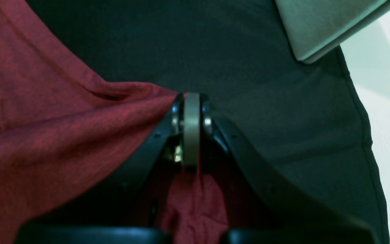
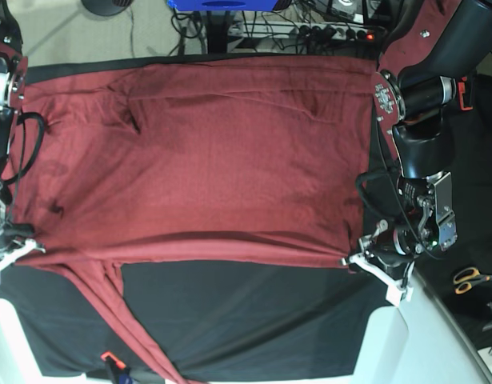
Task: Fold the T-shirt properly
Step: 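Lift both held side edges and fold them over the shirt's other half, then lay the folded edge down with both grippers along the shirt's opposite edge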
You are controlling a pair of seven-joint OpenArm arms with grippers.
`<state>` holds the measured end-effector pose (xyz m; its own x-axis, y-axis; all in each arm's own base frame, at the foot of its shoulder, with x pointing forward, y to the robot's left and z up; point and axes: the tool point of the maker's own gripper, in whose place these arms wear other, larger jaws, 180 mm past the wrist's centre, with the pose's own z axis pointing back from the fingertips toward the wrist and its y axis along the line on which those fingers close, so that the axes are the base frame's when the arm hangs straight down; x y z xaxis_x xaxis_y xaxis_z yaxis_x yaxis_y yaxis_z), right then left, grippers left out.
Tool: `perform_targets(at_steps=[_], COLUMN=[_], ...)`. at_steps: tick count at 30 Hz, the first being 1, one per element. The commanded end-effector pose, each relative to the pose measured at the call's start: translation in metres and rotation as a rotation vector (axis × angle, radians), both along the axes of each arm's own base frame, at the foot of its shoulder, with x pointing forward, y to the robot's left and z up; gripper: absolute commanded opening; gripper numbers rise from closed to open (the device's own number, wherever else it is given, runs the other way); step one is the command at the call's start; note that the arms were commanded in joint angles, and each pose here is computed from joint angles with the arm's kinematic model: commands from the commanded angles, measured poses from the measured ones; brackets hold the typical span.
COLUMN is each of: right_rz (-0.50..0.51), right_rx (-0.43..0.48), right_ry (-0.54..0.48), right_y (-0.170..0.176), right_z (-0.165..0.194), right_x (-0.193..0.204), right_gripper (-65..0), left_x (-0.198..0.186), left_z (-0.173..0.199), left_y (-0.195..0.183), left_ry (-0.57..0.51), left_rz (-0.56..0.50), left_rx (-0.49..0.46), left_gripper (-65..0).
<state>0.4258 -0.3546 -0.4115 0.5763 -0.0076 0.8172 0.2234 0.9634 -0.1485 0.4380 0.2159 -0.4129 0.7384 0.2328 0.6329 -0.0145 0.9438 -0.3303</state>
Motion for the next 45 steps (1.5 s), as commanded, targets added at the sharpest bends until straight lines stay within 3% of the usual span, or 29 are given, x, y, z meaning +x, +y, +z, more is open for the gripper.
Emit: perform_targets(at_steps=[1,11,21,33,37,45], right_rz=[-0.010,-0.021,-0.043,-0.047,-0.107,-0.116], right_rx=[-0.032,-0.018,0.000,-0.003,0.024,0.001], right_ry=[-0.070,0.014,0.117,0.145,0.122,0.149], right_y=[-0.013,-0.013,-0.017,-0.020,-0.034,-0.039], right_z=[0.027,0.009,-0.007,-0.018,-0.015,-0.009], right_x=[0.015,0.001,-0.015,-0.029,-0.037,-0.055], right_gripper=[-65.0,-65.0,-65.0,-65.0,-65.0,-65.0], left_x=[0.012,-0.028,-0.060,-0.101,-0.116,-0.137], left_z=[0.018,-0.018,0.006,0.009,-0.002,-0.005], left_y=[0.005,0.006,-0.011,-0.003,-0.003,-0.009], left_ry=[-0.057,0.040,0.038,0.058,0.088,0.080], left_rz=[0.009,0.005,-0.080,-0.099,-0.104,-0.097], left_rx=[-0.001,0.003,0.098,0.179,0.177,0.054], left_gripper=[-65.0,-65.0,-65.0,-65.0,-65.0,-65.0])
